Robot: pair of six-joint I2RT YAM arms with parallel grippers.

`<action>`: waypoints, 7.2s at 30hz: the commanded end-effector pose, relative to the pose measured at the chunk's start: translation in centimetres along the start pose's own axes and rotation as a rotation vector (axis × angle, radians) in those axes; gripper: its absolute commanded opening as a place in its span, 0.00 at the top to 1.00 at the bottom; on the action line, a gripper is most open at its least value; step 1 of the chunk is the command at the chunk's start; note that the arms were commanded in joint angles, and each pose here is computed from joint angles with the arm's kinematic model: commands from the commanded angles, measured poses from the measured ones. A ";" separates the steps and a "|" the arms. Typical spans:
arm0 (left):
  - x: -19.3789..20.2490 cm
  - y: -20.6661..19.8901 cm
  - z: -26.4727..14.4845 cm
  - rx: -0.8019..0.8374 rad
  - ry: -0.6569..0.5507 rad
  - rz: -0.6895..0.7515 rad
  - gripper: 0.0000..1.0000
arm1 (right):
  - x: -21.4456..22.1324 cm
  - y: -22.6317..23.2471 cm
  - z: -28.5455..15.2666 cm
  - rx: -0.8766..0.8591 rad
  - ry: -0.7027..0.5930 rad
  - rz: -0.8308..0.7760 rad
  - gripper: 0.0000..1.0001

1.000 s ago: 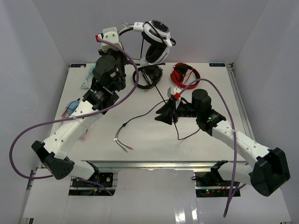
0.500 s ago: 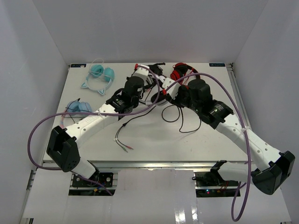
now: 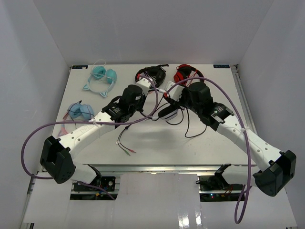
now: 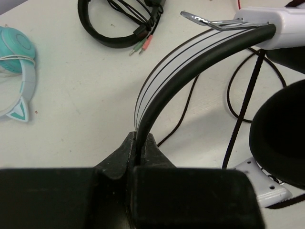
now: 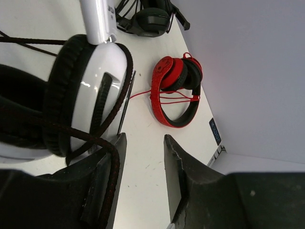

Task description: Wrap the headphones

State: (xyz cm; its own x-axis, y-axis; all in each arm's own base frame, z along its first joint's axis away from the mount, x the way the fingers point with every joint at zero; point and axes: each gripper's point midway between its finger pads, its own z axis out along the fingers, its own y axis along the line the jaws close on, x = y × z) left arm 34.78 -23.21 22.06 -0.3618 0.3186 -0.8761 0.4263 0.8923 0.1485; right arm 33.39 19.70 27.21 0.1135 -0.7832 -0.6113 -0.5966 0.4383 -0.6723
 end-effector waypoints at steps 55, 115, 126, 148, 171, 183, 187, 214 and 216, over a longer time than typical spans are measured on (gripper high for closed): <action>-29.0 5.2 -15.6 0.117 -0.838 -0.970 1.00 | -6.6 14.2 -3.4 -1.120 -0.720 0.843 0.45; -30.0 1.3 -19.8 0.476 -0.983 -0.774 1.00 | -6.6 13.1 -4.0 -1.129 -0.708 0.720 0.56; -27.4 16.5 -14.0 -0.525 -0.894 -0.662 1.00 | -5.3 15.8 -6.0 -1.039 -0.656 0.699 0.86; -5.1 3.1 -4.4 0.053 -0.385 0.095 1.00 | -3.8 -1.8 -1.9 -0.021 -0.320 0.135 0.91; -24.1 -2.7 -18.3 0.690 -0.889 -0.512 1.00 | -5.1 11.4 -2.9 -0.896 -0.702 0.715 0.69; -32.0 1.3 -17.9 0.544 -1.024 -0.703 1.00 | -7.4 11.3 -3.4 -0.938 -0.794 0.762 0.47; -32.2 1.4 -17.8 0.522 -1.011 -0.681 1.00 | -7.5 11.3 -2.9 -0.927 -0.809 0.728 0.42; -33.5 5.8 -19.7 0.309 -1.087 -0.731 1.00 | -9.1 17.0 0.7 -0.975 -0.849 0.655 0.86; -33.2 6.8 -19.6 0.256 -1.093 -0.750 1.00 | -9.3 17.1 -0.2 -0.983 -0.861 0.635 0.92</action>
State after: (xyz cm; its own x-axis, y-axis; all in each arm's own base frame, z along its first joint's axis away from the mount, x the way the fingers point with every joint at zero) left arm 35.39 -26.19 55.56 0.0663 -0.6535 -0.7540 0.6463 0.6038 -0.4665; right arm 23.83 34.47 18.10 -0.2647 0.0082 -0.9643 -0.9619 -0.0737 0.2634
